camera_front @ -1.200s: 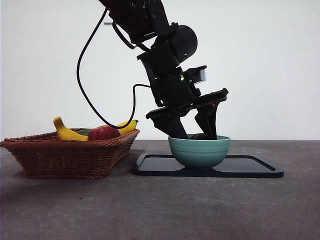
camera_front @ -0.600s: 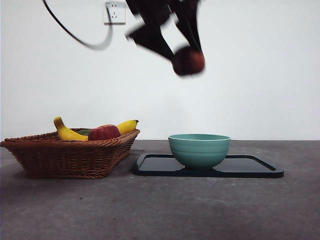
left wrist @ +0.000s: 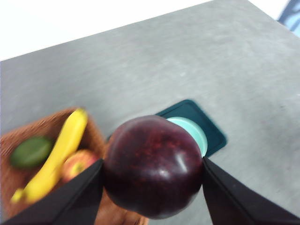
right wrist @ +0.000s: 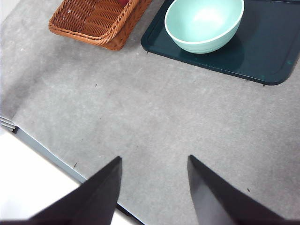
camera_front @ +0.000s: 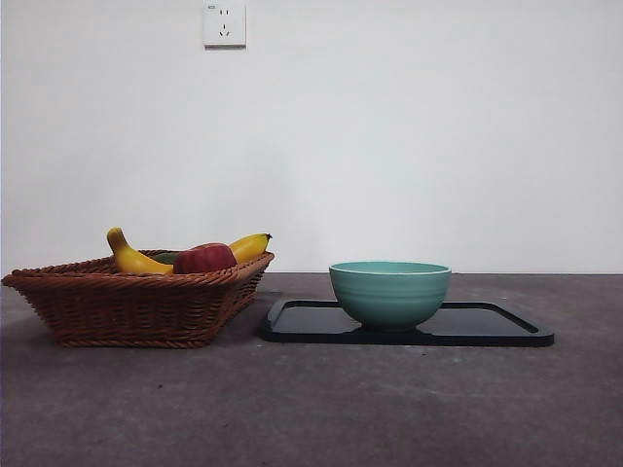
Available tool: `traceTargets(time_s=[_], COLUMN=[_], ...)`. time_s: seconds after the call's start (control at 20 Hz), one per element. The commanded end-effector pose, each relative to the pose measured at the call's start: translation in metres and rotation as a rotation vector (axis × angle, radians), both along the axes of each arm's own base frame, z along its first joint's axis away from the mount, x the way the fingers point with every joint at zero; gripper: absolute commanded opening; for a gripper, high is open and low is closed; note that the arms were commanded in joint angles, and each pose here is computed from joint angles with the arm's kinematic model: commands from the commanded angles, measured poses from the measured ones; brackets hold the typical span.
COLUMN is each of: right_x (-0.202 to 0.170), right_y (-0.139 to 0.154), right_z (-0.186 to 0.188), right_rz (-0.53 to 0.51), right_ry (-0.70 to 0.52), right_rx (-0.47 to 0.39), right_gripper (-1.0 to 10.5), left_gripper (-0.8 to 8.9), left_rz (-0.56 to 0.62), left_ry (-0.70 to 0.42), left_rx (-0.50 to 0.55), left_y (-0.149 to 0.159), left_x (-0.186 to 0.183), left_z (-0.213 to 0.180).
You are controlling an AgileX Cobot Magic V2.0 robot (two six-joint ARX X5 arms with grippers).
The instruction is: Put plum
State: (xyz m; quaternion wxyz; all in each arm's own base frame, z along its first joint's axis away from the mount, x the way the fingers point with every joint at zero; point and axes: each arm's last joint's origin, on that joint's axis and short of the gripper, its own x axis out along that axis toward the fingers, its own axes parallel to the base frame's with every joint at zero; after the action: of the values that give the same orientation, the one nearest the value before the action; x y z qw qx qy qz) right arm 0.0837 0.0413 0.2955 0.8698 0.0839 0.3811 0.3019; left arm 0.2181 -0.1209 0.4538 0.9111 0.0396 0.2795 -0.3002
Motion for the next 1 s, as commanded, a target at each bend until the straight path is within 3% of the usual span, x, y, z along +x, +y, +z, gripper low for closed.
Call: traceTargets(time_s=[0.05, 0.35, 0.75, 1.0], right_x=[0.001, 0.001, 0.001, 0.001], right_y=[0.001, 0.001, 0.001, 0.001], right_z=[0.001, 0.001, 0.001, 0.001], right_rz=[0.006, 0.005, 0.005, 0.005], right_ry=[-0.011, -0.011, -0.010, -0.010], right_rx=[-0.003, -0.002, -0.002, -0.002], right_gripper=[2.2, 2.2, 2.2, 2.2], left_gripper=[2.67, 2.67, 2.67, 2.67], left_rz=[0.026, 0.097, 0.164, 0.167], left_ry=[0.001, 0.013, 0.089, 0.143], left_rx=[0.010, 0.027, 0.076, 0.118], left_y=[0.010, 0.030, 0.039, 0.036], left_x=[-0.005, -0.005, 0.031, 0.060], left_z=[-0.015, -0.083, -0.172, -0.205])
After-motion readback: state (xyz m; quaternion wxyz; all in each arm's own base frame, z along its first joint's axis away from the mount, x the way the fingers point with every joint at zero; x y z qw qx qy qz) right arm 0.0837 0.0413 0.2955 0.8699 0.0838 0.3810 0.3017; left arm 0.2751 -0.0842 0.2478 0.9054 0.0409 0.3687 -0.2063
